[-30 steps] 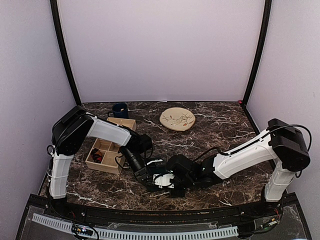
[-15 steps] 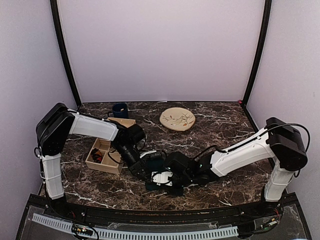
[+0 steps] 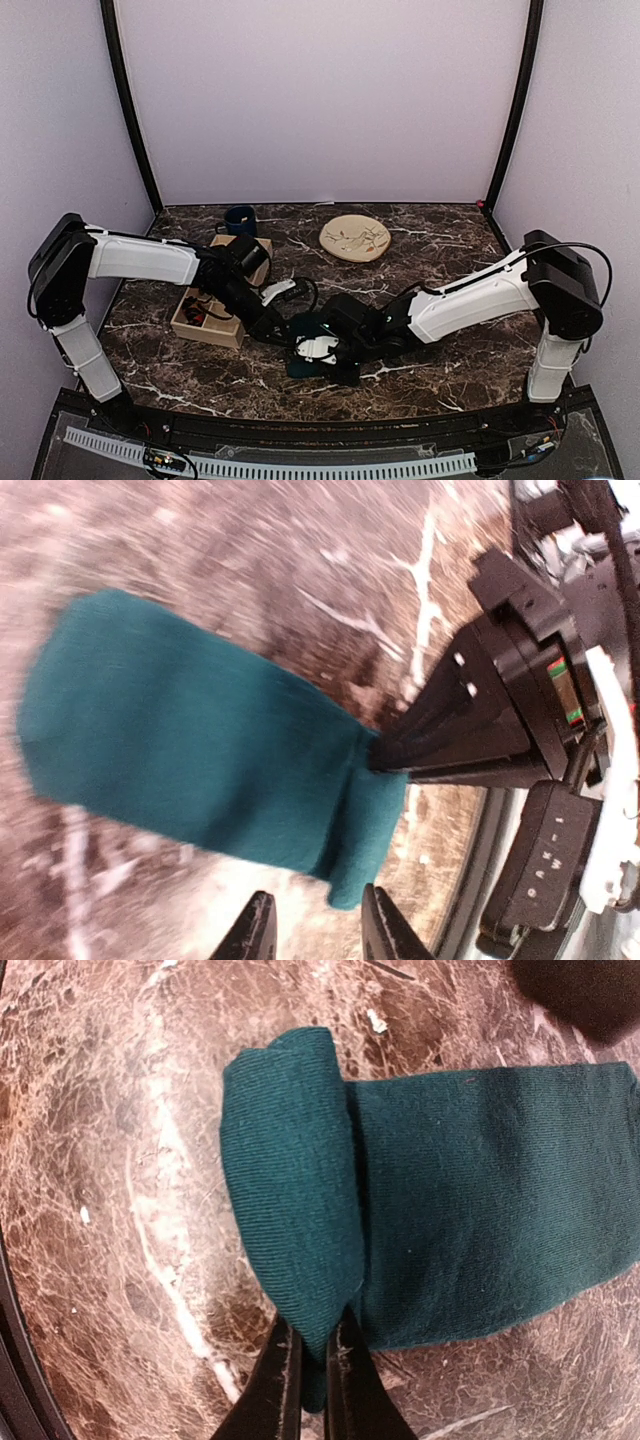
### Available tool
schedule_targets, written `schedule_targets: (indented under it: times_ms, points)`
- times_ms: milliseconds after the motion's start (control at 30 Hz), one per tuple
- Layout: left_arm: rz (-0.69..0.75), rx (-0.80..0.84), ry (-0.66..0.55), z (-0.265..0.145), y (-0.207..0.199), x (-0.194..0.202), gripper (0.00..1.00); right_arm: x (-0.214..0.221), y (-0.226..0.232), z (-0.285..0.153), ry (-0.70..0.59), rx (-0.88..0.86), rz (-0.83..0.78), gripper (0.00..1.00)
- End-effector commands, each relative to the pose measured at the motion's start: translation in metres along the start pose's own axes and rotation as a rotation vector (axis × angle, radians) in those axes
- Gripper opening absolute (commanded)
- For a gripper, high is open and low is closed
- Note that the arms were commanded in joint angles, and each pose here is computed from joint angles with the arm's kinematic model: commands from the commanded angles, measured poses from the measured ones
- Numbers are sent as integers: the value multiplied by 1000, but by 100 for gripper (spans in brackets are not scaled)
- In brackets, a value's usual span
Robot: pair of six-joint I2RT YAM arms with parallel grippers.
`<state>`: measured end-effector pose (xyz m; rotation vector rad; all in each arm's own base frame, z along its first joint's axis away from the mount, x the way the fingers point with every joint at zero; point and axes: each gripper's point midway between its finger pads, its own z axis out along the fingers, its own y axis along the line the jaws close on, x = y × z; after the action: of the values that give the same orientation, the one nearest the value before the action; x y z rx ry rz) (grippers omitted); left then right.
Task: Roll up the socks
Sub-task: Roll the sock at the center of the board.
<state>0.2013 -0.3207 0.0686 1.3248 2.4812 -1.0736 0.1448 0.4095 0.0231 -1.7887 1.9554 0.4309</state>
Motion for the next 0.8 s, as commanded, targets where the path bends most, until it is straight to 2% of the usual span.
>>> schedule_targets:
  times_ms: [0, 233, 367, 767]
  points:
    - [15, -197, -161, -26, 18, -22, 33, 21, 8, 7, 94, -90, 76, 0]
    - [-15, -367, -356, -59, 28, -21, 36, 16, 10, 2, 92, -202, 157, 0]
    - [-17, -394, -434, -71, 25, -17, 38, 19, 15, 1, 109, -271, 195, 0]
    - [161, -444, -436, -42, -8, 4, 37, 4, 4, -1, 115, -396, 296, 0]
